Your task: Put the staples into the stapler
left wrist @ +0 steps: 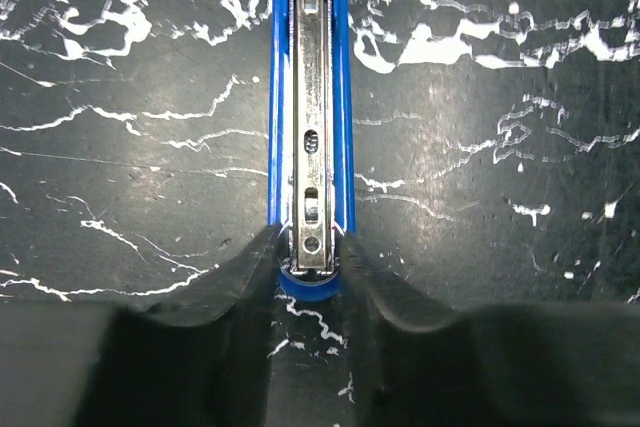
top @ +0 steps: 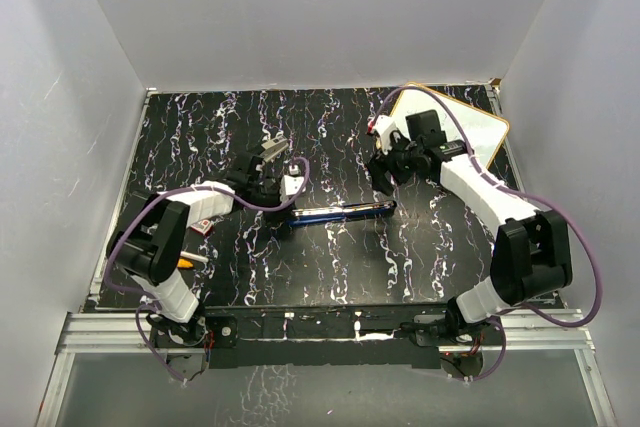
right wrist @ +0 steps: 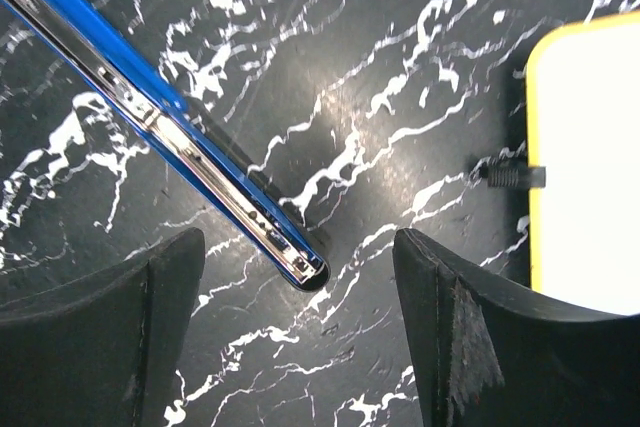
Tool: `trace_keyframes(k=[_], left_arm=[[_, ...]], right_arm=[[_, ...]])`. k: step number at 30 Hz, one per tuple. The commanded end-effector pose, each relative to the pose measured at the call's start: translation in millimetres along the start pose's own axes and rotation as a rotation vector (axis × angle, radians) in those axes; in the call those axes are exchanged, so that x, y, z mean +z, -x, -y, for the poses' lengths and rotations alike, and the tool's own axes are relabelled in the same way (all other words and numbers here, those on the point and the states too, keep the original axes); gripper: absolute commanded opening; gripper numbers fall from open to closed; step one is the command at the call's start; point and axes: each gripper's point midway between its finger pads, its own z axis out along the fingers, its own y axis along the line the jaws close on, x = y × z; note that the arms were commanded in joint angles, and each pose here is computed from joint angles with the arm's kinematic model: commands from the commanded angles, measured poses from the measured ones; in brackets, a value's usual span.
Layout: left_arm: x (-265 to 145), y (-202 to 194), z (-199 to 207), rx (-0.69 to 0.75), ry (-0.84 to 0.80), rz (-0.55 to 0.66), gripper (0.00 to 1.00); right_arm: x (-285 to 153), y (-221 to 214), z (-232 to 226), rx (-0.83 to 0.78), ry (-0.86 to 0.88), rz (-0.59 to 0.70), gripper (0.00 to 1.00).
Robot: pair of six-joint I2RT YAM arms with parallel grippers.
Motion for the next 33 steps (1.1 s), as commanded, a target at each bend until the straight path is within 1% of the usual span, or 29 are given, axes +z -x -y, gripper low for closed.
trace_keyframes(k=[1,3,4,6,7,9,12,15,17,19,20,23,25,29,33], left_arm=[[-0.4,-11.2,9.4,-0.055,-0.036,-0.083,0.37],[-6.9,-11.3,5.8,-0.097,-0.029,-0.133,0.54],[-11.4,-8.7,2.6,-0.116,-0.014,-0.154,0.61],[-22.1,3.1,-2.4,-0.128,0.005,-0.153,0.77],[-28.3,10.5,-8.9,-0.144,0.042,-0.143,0.83],[-43.0,24.5,-29.6,-0.191,0.153,-0.106,0.86],[-71.9,27.2,-74.0,-0.317,0.382,-0.044,0.87],[-96.0,5.4,-111.3,-0.437,0.577,-0.052,0.86],[-108.9,-13.1,-130.3,-0.526,0.662,-0.052,0.85],[-115.7,-29.2,-144.9,-0.603,0.707,-0.037,0.82],[-117.5,-34.4,-151.5,-0.619,0.723,-0.031,0.81],[-116.0,-45.3,-165.2,-0.615,0.749,-0.019,0.77],[-109.9,-47.3,-170.3,-0.59,0.735,-0.004,0.75],[-100.5,-46.5,-179.8,-0.505,0.715,0.039,0.68],[-98.2,-45.7,-186.6,-0.458,0.711,0.077,0.6]], right_arm=[[-20.6,44.6,-7.1,-0.046,0.046,0.123,0.79],[-24.8,47.9,-8.6,-0.049,0.048,0.134,0.8],[-27.9,49.0,-9.2,-0.051,0.044,0.138,0.8],[-32.1,49.2,-9.8,-0.053,0.034,0.144,0.8],[-34.0,49.6,-11.3,-0.053,0.034,0.149,0.8],[-38.5,51.4,-14.2,-0.047,0.034,0.164,0.81],[-44.6,53.8,-20.2,-0.037,0.043,0.19,0.81],[-50.3,56.5,-24.4,-0.034,0.044,0.218,0.81],[-52.9,56.6,-26.4,-0.037,0.044,0.227,0.82],[-55.0,56.2,-26.9,-0.037,0.039,0.231,0.82],[-55.3,55.8,-27.7,-0.038,0.041,0.231,0.82],[-56.0,53.5,-29.6,-0.038,0.042,0.232,0.82],[-56.4,51.7,-30.7,-0.036,0.043,0.231,0.82],[-55.5,47.1,-31.9,-0.037,0.041,0.225,0.82],[-53.9,42.9,-33.6,-0.033,0.047,0.218,0.83]])
